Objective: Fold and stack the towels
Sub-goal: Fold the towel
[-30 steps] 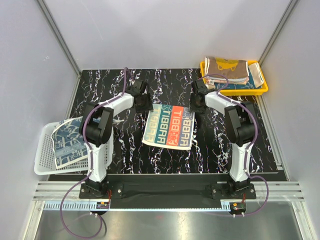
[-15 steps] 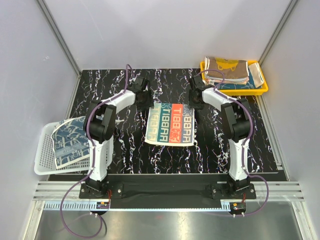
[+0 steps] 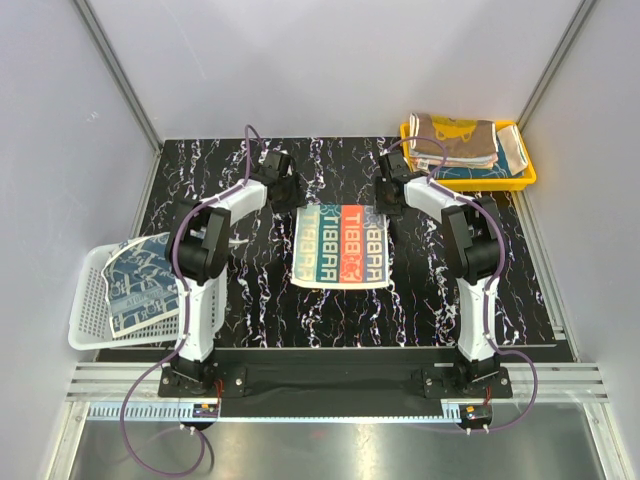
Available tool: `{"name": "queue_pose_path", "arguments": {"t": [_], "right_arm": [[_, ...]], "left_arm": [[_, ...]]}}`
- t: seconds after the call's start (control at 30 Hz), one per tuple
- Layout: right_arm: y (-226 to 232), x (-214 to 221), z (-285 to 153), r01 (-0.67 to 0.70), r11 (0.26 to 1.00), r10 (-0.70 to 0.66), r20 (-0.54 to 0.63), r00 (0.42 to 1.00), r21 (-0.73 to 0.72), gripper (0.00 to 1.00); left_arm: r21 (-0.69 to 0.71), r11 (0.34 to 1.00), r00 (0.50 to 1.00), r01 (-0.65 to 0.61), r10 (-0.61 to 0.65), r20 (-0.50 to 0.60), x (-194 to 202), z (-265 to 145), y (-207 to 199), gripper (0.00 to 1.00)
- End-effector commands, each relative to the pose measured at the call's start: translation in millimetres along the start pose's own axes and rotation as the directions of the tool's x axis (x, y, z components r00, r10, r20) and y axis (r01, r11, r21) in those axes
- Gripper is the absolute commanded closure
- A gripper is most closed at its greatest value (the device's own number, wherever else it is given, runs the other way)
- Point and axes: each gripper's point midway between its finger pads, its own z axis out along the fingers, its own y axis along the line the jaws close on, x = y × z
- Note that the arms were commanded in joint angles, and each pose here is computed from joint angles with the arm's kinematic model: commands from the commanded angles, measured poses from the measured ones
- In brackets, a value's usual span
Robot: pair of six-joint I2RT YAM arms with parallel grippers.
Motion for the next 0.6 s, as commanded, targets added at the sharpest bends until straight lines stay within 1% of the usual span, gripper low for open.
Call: {"name": "queue_pose_path", "arguments": {"t": [0.0, 0.27, 0.43, 0.53, 0.57], "right_arm": [[16, -27, -17, 0.022, 0.997, -0.015, 0.095, 0.995, -0.073, 0.54], [9, -25, -8, 0.041, 0.999, -0.038, 0.081, 0.996, -0.032, 0.54], [5, -25, -4, 0.04, 0.998, -0.036, 0.09, 0.995, -0.043, 0.55], [5, -27, -3, 0.044, 0.997, -0.038, 0.104, 0.994, -0.062, 0.62], [8, -27, -4, 0.053, 0.996, -0.045, 0.106, 0.993, -0.073, 0.62]], "left_arm": [[0.067, 0.998, 0.998, -0.001, -0.003, 0.06, -17, 6, -11, 0.45], [0.046, 0.999, 1.0, 0.007, -0.007, 0.014, -4, 17, 0, 0.5], [0.023, 1.0, 1.0, 0.008, -0.008, 0.001, 1, 22, 7, 0.56], [0.012, 1.0, 1.0, 0.005, -0.005, 0.001, 1, 24, 10, 0.6], [0.004, 1.0, 1.0, 0.008, -0.008, 0.002, 0, 24, 12, 0.61]]}}
